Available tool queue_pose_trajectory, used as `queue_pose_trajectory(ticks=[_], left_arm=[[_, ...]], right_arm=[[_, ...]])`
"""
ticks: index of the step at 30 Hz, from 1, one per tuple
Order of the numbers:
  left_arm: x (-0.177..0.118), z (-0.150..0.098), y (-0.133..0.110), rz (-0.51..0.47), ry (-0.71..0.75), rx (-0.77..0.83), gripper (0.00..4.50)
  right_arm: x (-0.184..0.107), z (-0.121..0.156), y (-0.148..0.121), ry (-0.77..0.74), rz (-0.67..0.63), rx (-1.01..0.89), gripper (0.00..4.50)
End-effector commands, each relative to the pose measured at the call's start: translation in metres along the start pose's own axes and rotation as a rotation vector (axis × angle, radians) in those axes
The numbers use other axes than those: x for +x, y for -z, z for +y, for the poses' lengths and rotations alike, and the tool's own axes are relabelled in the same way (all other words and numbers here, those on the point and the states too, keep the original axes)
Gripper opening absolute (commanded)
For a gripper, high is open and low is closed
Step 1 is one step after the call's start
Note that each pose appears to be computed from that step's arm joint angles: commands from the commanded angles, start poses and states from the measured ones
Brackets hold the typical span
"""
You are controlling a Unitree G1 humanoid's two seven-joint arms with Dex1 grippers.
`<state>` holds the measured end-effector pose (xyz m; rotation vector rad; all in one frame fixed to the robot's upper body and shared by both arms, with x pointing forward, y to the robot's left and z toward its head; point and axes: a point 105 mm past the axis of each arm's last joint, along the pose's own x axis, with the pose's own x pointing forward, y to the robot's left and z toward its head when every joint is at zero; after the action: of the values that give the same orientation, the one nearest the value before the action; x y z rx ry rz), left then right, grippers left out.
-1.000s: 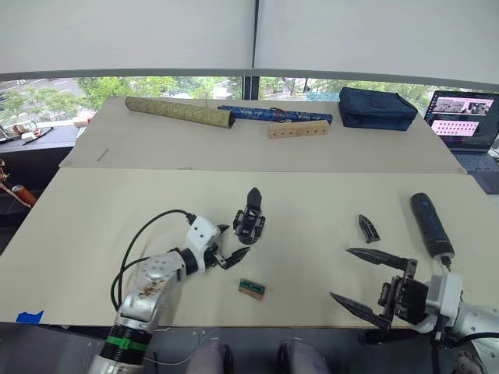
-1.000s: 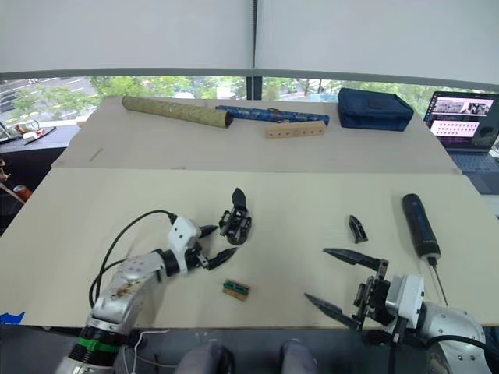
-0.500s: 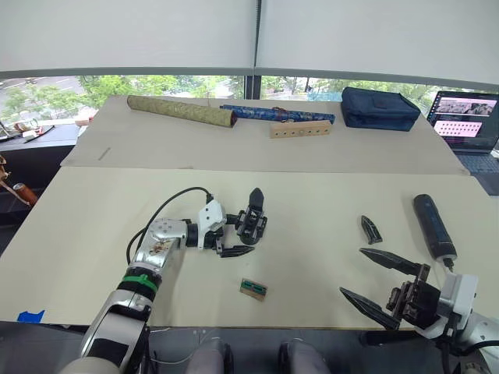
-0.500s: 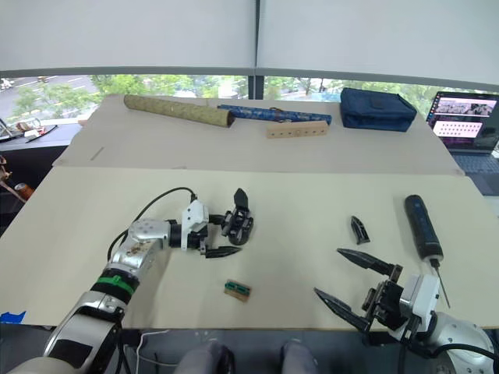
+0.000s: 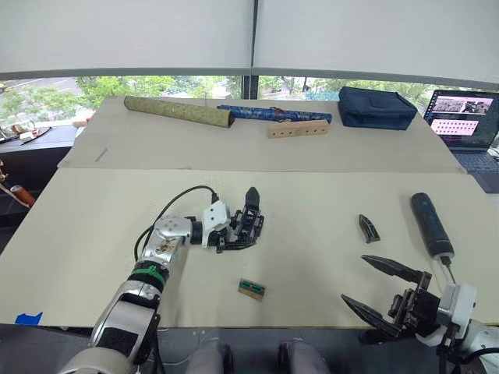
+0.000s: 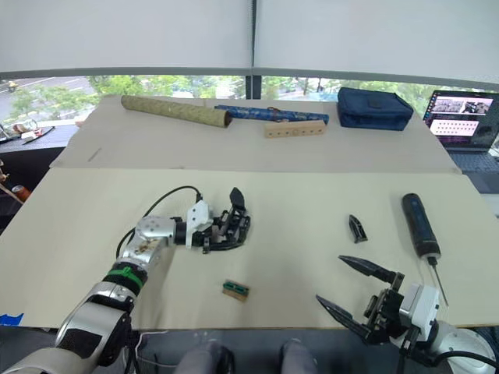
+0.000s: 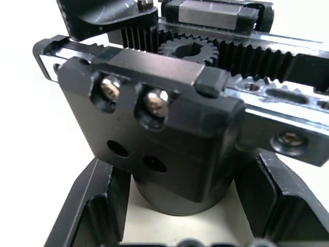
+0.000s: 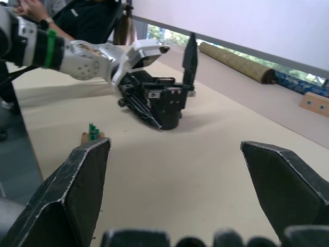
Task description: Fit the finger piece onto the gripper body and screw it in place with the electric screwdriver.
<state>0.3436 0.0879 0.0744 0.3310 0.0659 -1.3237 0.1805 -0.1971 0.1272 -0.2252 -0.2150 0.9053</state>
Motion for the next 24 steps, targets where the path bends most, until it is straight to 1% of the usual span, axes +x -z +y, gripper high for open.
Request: queue_pose_trajectory(ticks=[1, 3, 5, 8, 13, 22, 24], left_arm=[[0.001, -0.008, -0.018, -0.065, -0.054, -0.021, 2.34], [0.005, -0.015, -0.025, -0.079, -0.074, -0.037, 2.34], [0.009, -0.02, -0.024, -0.041, -0.096, -0.013, 2.34], [0.012, -0.023, -0.023, -0.021, -0.129, -0.011, 2.34], [0.007, -0.018, -0.014, 0.016, -0.167, -0.006, 2.34], [0.004, -0.014, -0.002, 0.059, -0.14, -0.025, 2.34], [-0.001, -0.012, -0.001, 0.064, -0.157, -0.031, 3.41]], right_arm=[[0.003, 0.002, -0.011, 0.006, -0.034, -0.054, 4.5], [0.005, 0.004, -0.01, 0.006, -0.036, -0.051, 4.5], [0.006, 0.005, -0.009, 0.002, -0.04, -0.045, 4.5], [0.009, 0.005, -0.009, -0.003, -0.045, -0.043, 4.5], [0.011, 0.003, -0.009, -0.014, -0.048, -0.045, 4.5], [0.012, 0.002, -0.011, -0.028, -0.041, -0.053, 4.5], [0.011, 0.002, -0.013, -0.025, -0.045, -0.046, 4.5]])
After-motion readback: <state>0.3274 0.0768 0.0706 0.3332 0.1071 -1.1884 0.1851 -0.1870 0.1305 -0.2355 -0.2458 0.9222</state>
